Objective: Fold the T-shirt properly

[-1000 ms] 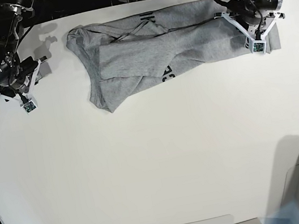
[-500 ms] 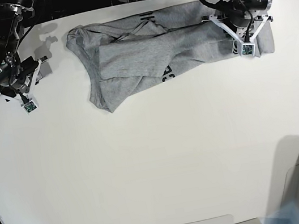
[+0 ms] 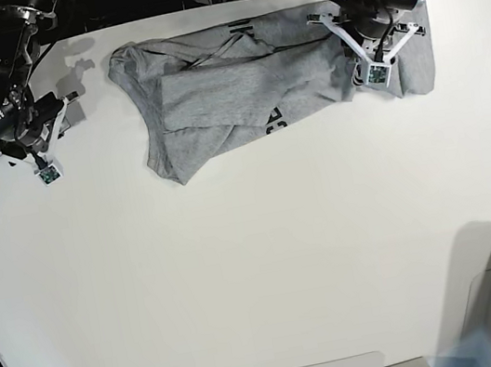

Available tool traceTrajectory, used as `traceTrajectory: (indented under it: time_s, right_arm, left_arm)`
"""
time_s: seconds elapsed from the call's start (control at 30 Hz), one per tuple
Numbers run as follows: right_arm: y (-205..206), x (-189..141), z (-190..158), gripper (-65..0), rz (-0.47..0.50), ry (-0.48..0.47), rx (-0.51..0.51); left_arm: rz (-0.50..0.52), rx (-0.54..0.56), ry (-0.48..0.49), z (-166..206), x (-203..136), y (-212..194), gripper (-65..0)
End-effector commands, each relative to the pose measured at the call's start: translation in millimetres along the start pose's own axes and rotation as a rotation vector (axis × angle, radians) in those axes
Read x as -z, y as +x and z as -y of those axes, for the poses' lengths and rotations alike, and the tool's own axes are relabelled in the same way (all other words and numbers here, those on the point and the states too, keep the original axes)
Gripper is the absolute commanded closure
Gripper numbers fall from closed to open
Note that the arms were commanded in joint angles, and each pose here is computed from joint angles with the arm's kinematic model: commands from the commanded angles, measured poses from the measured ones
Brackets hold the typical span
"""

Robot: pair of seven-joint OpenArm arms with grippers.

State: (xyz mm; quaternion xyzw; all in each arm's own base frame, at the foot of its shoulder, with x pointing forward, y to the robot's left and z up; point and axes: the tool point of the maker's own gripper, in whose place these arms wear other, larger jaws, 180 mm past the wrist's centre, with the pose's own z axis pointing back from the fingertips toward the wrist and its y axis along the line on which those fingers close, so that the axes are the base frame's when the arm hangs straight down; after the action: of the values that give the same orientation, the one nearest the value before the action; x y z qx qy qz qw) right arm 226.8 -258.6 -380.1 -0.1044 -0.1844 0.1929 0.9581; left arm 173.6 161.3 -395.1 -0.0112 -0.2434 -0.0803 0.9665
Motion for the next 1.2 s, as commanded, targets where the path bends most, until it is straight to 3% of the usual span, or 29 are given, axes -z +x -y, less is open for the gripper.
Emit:
traceTrajectory:
  time_s: [0.0,0.3,0.47,0.57,0.73,0.83,1.0,1.17]
  right_arm:
    - [8.0,-4.9,7.1,-28.5,0.028,-0.020,-0.013]
    - [8.0,-4.9,7.1,-28.5,0.028,-0.020,-0.013]
    - [7.1,-4.5,6.7,-28.5,0.026,-0.018,-0.013]
    - [7.1,-4.5,6.7,-28.5,0.026,-0.018,-0.013]
    - [7.1,-4.5,6.7,-28.5,0.026,-0.018,-0.013]
    - [6.8,-4.2,6.5,-28.5,0.025,-0.017,-0.013]
    - [6.8,-4.2,6.5,-28.5,0.025,-0.017,-0.013]
    - [6.8,-4.2,6.5,-28.5,0.025,-0.017,-0.013]
  left_arm:
    - [0.036,0.007,-0.006,2.7,-3.3,6.2,0.0]
    - [0.033,0.013,-0.005,3.5,-3.2,3.3,0.0]
    - [0.037,0.011,0.000,1.2,-3.6,3.6,-19.1]
    - [0.029,0.010,-0.005,2.8,-3.9,-0.5,-24.5]
    - [0.032,0.008,-0.014,5.1,-3.9,-0.5,-24.5]
    - [0.073,-0.022,-0.069,14.8,-4.7,7.2,-24.3]
    - [0.110,-0.047,-0.121,23.6,-5.8,14.4,-17.7]
    - [0.099,-0.040,-0.116,22.1,-4.8,11.7,-16.8]
